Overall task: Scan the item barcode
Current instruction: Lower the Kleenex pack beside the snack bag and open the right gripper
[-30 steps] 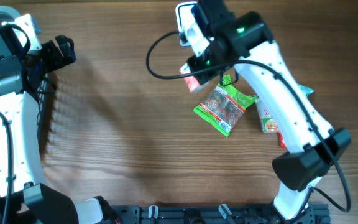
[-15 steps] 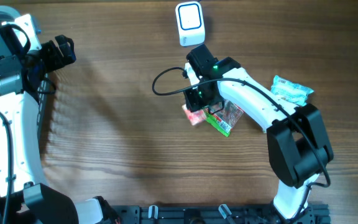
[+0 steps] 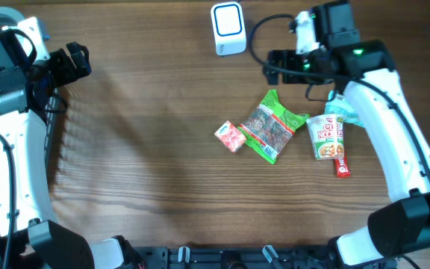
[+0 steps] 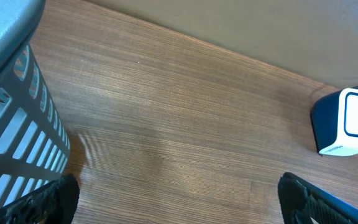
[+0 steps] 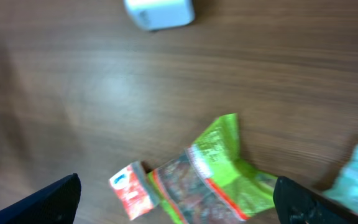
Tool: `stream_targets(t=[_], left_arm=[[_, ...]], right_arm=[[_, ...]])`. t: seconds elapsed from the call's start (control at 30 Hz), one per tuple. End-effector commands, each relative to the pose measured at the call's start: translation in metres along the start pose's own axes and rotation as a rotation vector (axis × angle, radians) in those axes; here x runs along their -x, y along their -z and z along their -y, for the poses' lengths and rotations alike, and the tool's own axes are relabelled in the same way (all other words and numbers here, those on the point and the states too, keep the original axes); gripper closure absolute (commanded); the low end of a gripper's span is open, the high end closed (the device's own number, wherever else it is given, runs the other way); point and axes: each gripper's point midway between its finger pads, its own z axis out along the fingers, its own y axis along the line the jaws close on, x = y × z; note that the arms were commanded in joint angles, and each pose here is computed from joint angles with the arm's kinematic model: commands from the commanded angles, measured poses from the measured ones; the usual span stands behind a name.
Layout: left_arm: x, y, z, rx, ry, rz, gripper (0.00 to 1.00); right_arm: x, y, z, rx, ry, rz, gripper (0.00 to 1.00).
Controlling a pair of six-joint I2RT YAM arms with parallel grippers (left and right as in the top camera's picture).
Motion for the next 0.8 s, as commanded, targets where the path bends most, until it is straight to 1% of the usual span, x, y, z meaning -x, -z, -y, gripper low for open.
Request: stream_targets(t=[0.0, 0.77], left_arm=[[0.0056, 0.0023, 0.001, -0.009, -0.006, 0.014, 0.0], [0.0056, 0.0023, 0.001, -0.009, -0.006, 0.014, 0.0]], right_arm=[[0.0051, 0.0024, 0.0111, -0.005, -0.039, 0.008, 0.0], [0.0068, 0.0025, 0.0118, -0.005, -0.04, 0.015, 0.0]])
